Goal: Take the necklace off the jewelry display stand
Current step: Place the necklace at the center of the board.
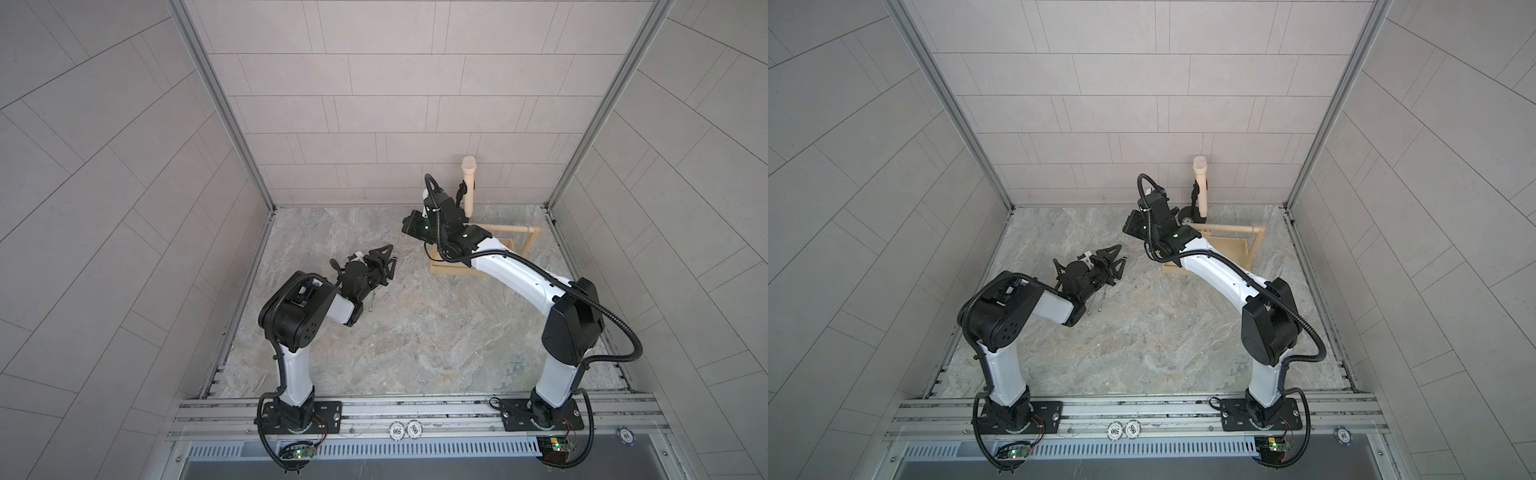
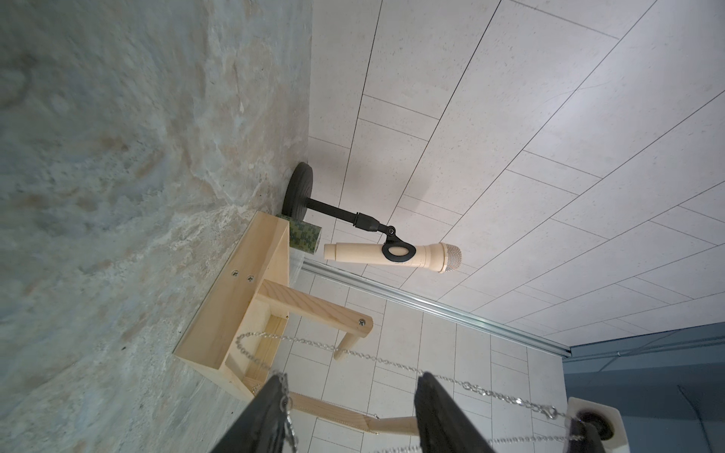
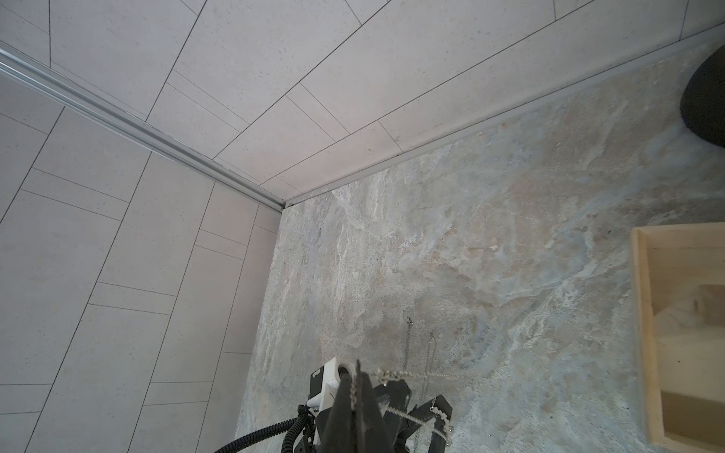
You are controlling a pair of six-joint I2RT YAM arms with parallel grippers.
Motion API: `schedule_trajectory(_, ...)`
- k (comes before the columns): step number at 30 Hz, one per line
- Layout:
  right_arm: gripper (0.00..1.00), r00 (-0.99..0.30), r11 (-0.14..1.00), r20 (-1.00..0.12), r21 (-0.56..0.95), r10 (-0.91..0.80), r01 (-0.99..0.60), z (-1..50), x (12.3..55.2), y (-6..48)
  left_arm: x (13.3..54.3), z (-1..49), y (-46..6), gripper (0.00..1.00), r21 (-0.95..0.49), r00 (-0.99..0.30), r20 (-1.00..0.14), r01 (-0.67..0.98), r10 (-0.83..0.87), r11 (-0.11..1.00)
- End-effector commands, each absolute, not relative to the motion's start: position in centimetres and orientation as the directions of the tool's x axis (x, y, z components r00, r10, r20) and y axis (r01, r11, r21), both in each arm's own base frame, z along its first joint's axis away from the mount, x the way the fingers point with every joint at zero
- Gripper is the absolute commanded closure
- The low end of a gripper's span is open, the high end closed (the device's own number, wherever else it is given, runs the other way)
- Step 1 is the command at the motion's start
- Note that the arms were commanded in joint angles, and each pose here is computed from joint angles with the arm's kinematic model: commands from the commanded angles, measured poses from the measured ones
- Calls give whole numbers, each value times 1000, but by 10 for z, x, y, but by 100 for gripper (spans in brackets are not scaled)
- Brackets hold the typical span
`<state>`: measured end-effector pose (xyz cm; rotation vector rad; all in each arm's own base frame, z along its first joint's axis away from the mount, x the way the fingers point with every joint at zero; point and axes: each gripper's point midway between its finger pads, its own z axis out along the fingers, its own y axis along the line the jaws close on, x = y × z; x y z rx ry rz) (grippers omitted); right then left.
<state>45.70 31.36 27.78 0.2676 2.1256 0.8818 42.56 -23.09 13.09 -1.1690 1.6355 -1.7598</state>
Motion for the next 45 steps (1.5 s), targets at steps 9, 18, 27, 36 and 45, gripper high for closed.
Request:
schedule_trajectory(9,100,-625,707,-600,699,499,-107,300,459,310,418,132,-235,44,-963,-561,265,-197,-784,-184)
schedule_trajectory(18,100,-620,710,-598,698,508,-93,297,463,305,415,131,-238,44,-963,-567,265,-200,-780,-182)
schedule_trajectory(27,100,-624,707,-592,702,510,-88,293,465,304,412,128,-240,44,-963,-571,262,-206,-778,-172)
schedule_trajectory(36,100,-629,703,-587,706,511,-88,292,463,304,413,126,-245,47,-963,-579,262,-209,-772,-171)
schedule_trajectory(45,100,-630,695,-583,713,513,-94,297,460,304,415,126,-246,52,-963,-578,262,-206,-773,-172)
